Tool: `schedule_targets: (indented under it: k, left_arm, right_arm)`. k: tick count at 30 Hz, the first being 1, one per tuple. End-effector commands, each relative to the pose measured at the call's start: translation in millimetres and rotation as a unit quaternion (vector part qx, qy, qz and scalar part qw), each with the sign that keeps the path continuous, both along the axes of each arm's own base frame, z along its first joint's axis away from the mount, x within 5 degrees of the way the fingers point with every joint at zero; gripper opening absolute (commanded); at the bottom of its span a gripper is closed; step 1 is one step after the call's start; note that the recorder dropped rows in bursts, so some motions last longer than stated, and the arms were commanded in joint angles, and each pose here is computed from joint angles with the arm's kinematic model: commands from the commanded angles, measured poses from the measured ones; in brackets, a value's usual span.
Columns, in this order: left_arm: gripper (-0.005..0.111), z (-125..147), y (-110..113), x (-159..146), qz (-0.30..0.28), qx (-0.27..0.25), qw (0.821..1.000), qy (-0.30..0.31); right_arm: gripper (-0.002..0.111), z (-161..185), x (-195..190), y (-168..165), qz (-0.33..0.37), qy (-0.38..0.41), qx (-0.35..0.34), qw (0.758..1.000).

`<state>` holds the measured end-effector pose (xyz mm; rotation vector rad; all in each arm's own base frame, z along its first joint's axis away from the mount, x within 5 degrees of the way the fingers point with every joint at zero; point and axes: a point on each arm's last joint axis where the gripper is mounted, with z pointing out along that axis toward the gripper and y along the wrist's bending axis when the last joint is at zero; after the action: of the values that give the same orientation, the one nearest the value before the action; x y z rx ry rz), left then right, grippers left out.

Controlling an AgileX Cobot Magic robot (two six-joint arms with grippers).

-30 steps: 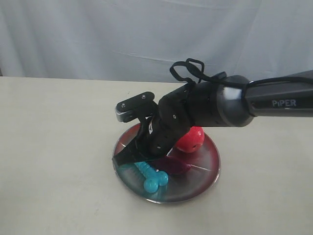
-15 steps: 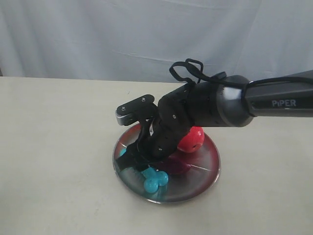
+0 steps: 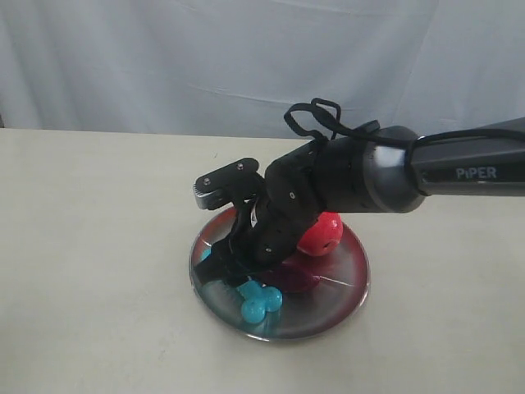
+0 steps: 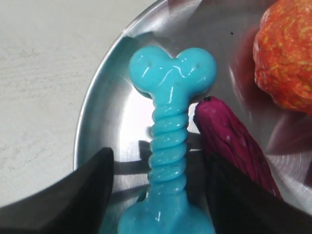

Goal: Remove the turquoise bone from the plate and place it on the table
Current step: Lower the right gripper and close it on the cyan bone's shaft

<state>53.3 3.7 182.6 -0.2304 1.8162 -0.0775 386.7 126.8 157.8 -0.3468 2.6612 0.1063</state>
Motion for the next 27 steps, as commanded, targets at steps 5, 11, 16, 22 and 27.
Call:
schedule_targets:
  k: [5, 11, 16, 22, 27]
  left_arm:
    - [0.000, -0.3, 0.4, 0.1, 0.003, 0.002, 1.000, -0.002]
    - [0.000, -0.3, 0.4, 0.1, 0.003, 0.002, 1.000, -0.002]
    - [0.000, -0.3, 0.4, 0.1, 0.003, 0.002, 1.000, -0.002]
    - [0.000, -0.3, 0.4, 0.1, 0.003, 0.002, 1.000, -0.002]
    - [0.000, -0.3, 0.4, 0.1, 0.003, 0.002, 1.000, -0.002]
  right_arm:
    - [0.054, -11.3, 4.3, 1.9, -0.003, 0.002, 0.006, 1.000]
    - [0.054, -22.0, 7.6, 3.0, -0.003, -0.001, 0.007, 1.000]
    - [0.054, -27.3, 9.6, 3.7, -0.002, -0.005, 0.008, 1.000]
    - [0.054, -31.9, 10.8, 4.1, -0.002, -0.006, 0.009, 1.000]
    - [0.054, -32.1, 11.0, 4.1, -0.002, -0.007, 0.009, 1.000]
